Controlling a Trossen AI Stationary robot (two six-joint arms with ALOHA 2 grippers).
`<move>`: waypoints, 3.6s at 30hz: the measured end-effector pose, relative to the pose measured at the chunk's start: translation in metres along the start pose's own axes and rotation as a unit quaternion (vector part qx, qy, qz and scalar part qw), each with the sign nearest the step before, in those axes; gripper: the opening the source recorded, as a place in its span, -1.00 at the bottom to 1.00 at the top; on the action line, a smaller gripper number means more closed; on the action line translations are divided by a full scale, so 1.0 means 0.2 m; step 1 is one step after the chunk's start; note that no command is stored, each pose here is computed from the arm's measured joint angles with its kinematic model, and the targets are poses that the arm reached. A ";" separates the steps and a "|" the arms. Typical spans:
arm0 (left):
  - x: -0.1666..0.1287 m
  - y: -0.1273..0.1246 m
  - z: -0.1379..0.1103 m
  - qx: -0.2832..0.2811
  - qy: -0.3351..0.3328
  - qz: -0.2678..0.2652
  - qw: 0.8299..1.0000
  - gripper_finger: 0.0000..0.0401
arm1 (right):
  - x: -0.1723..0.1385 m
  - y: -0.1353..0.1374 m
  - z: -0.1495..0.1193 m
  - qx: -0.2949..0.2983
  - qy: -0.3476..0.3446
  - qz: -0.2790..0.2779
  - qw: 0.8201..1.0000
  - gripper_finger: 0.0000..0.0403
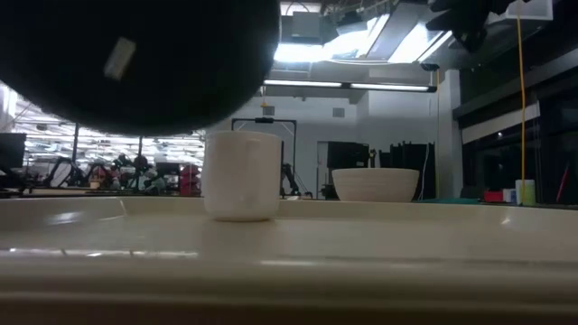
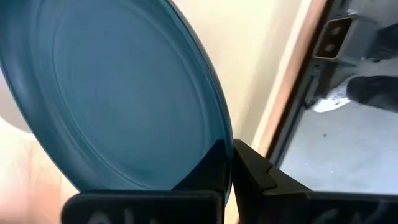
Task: Set up tray
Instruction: Put the black plate on the light brown serving tray to the bottom of the white cup, then put the white bowl on the black plate
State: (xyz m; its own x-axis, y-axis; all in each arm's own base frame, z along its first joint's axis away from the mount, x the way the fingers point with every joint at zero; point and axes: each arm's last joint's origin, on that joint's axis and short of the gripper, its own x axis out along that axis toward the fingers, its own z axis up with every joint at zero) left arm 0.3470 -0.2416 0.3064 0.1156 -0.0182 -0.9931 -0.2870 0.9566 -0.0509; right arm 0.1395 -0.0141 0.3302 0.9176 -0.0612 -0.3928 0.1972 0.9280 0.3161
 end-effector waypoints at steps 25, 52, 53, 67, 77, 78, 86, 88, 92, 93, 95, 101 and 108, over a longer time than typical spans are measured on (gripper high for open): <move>0.45 -0.18 0.08 0.027 0.058 -0.013 0.998 -0.99 | 0.00 0.01 0.00 -0.016 0.011 0.033 0.999 -0.28; 0.59 -0.18 0.10 0.041 0.072 -0.031 0.996 -0.72 | 0.00 0.01 0.00 -0.037 0.011 0.034 0.999 -0.28; 0.59 -0.18 0.11 0.043 0.069 -0.033 0.996 -0.70 | 0.00 0.01 0.00 -0.037 0.011 0.034 0.999 -0.28; 0.56 -0.19 0.16 0.055 0.070 -0.092 0.992 -0.52 | 0.00 0.01 -0.01 -0.040 0.015 0.045 0.998 -0.28; 0.25 -0.07 0.21 0.009 0.024 -0.069 0.997 -0.44 | 0.00 0.01 -0.01 -0.040 0.015 0.045 0.998 -0.28; 0.22 -0.04 0.22 0.000 0.014 -0.063 0.998 -0.45 | 0.00 0.01 -0.01 -0.039 0.015 0.045 0.998 -0.28; -0.07 0.22 0.34 -0.051 -0.083 -0.065 0.993 -0.55 | 0.00 0.01 -0.01 -0.039 0.015 0.045 0.998 -0.28; -0.15 0.31 0.37 -0.060 -0.118 -0.055 0.990 -0.56 | 0.00 0.01 -0.01 -0.039 0.015 0.045 0.998 -0.28; -0.29 0.51 0.44 -0.049 -0.179 -0.019 0.983 -0.55 | 0.00 0.01 -0.01 -0.040 0.015 0.045 0.998 -0.28; -0.31 0.57 0.46 -0.042 -0.188 -0.007 0.981 -0.54 | 0.00 0.01 -0.01 -0.040 0.014 0.046 0.998 -0.28; -0.32 0.68 0.52 -0.022 -0.197 0.013 0.980 -0.54 | 0.00 0.01 0.00 -0.039 0.010 0.047 0.998 -0.28; -0.30 0.96 0.68 0.059 -0.200 0.043 0.977 -0.54 | 0.00 0.02 0.01 -0.036 0.003 0.048 0.998 -0.28; -0.24 1.27 0.79 0.139 -0.176 0.073 0.972 -0.38 | 0.00 0.00 0.00 0.007 -0.001 0.005 1.000 -0.28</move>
State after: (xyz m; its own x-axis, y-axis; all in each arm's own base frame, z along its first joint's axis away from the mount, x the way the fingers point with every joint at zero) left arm 0.4175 0.0486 0.3583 0.4256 0.1772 -0.8874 -0.0633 0.9841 0.1661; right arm 0.1397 -0.0138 0.3304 0.9201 -0.0522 -0.3883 0.1924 0.9236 0.3317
